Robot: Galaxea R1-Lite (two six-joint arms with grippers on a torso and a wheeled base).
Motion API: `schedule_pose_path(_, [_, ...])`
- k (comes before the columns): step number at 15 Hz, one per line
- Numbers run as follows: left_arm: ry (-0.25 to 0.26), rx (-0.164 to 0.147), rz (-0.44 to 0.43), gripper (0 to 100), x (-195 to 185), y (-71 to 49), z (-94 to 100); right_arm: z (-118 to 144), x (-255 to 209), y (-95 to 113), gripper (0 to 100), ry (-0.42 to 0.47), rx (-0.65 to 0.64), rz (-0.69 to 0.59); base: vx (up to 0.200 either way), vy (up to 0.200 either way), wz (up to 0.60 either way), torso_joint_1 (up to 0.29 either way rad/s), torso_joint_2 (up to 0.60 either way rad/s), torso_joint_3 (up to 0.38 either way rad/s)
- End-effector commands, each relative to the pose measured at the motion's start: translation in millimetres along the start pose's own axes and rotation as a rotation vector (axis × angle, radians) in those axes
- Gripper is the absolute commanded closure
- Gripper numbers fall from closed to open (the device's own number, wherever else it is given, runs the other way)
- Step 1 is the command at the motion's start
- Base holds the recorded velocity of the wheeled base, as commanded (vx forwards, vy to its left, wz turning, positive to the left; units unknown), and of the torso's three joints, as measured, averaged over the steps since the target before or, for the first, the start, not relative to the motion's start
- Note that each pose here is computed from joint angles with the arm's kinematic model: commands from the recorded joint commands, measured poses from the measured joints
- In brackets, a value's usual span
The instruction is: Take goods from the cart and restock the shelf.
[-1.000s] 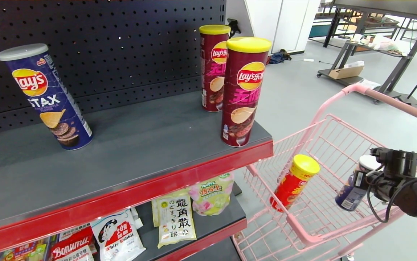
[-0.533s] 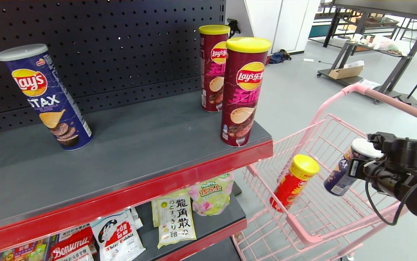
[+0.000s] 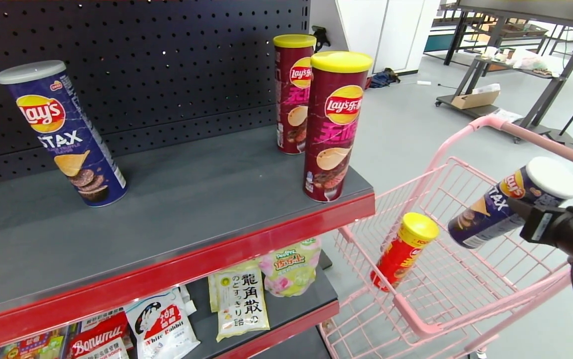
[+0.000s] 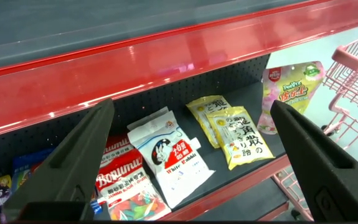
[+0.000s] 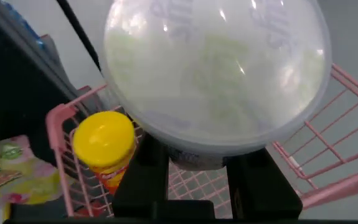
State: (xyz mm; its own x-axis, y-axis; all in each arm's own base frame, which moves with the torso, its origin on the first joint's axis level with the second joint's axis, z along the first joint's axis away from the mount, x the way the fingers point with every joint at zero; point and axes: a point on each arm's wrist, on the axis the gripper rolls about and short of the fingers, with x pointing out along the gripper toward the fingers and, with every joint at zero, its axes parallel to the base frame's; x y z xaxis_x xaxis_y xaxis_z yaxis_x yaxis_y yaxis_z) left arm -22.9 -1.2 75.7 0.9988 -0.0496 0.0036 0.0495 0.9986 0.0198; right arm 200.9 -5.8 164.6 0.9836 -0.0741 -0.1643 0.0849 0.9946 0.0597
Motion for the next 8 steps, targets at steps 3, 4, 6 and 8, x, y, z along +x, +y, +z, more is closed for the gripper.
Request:
schedule_pose_path(3, [0.001,0.0,0.0,0,0.1,0.0,0.1,24.7,-99.5,2.3,100,-0.112,-0.01,0.186,0.0,0.0,0.0,0.0,0.0,0.0])
schedule_pose_path(4, [0.001,0.0,0.0,0,0.1,0.0,0.1,24.6,-118.3,3.0,100,-0.077,-0.016,0.233,0.0,0.0,0.0,0.0,0.0,0.0])
schedule_pose_path(6, [0.001,0.0,-0.001,0,0.1,0.0,0.1,22.1,-152.2,0.8,100,0.016,-0.06,0.253,0.0,0.0,0.0,0.0,0.0,0.0])
schedule_pose_path(8, [0.001,0.0,-0.001,0,0.1,0.0,0.1,11.5,-170.9,-0.8,100,0.115,-0.063,0.288,0.0,0.0,0.0,0.0,0.0,0.0])
